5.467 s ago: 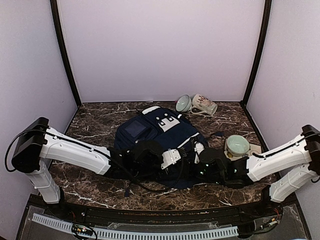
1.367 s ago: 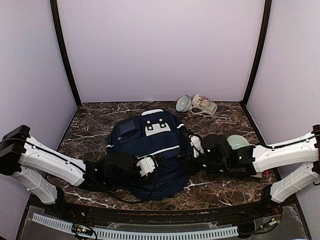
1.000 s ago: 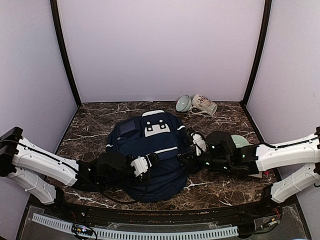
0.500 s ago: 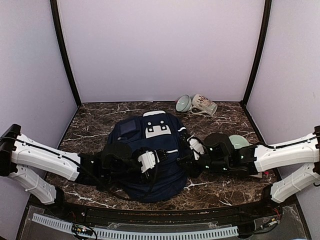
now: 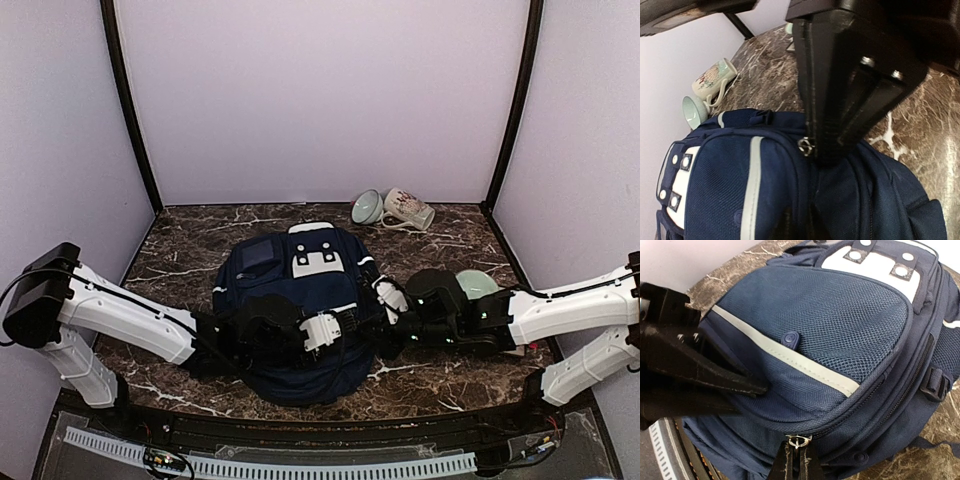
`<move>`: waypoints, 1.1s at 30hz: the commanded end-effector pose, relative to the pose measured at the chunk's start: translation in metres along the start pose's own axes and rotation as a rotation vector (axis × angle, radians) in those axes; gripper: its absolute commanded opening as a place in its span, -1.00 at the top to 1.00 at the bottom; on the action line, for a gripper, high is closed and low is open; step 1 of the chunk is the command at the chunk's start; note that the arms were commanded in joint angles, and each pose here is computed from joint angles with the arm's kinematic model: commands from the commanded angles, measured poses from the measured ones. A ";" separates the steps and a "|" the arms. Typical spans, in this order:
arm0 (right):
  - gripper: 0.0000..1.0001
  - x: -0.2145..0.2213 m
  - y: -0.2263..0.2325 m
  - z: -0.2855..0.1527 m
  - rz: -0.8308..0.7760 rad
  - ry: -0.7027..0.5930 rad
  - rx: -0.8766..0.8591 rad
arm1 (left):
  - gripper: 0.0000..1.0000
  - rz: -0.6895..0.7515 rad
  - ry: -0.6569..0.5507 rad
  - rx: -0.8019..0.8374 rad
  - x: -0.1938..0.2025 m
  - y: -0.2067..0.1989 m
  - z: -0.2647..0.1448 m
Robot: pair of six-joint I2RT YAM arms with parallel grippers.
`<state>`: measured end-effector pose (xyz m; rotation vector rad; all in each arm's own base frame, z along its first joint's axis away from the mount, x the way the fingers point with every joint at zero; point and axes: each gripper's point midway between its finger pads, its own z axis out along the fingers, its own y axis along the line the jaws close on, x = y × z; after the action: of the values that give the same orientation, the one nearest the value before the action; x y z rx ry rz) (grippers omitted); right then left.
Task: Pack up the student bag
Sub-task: Hold the upper front pocket of the student bag, then zip the upper front pocket of the student bag.
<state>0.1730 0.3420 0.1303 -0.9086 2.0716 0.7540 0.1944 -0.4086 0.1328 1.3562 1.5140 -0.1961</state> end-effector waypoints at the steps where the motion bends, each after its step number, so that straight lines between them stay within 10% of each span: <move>1: 1.00 -0.025 0.002 -0.006 -0.023 -0.074 0.022 | 1.00 0.046 0.043 -0.116 0.006 0.018 0.011; 25: 0.99 -0.063 -0.109 0.040 0.096 -0.063 0.246 | 1.00 -0.019 -0.080 0.112 0.007 -0.015 -0.035; 28: 0.59 -0.061 -0.104 0.038 0.091 -0.058 0.220 | 1.00 -0.033 -0.083 0.099 0.008 -0.012 -0.038; 31: 0.28 -0.066 -0.108 0.025 0.093 -0.081 0.249 | 0.74 -0.058 -0.088 0.038 0.007 0.001 -0.041; 33: 0.08 -0.072 -0.114 0.013 0.098 -0.111 0.288 | 0.15 -0.086 -0.089 -0.002 0.007 0.014 -0.042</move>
<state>0.2638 0.3421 0.1212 -0.7980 2.1595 0.6585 0.1895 -0.3752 0.1371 1.3189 1.5007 -0.2409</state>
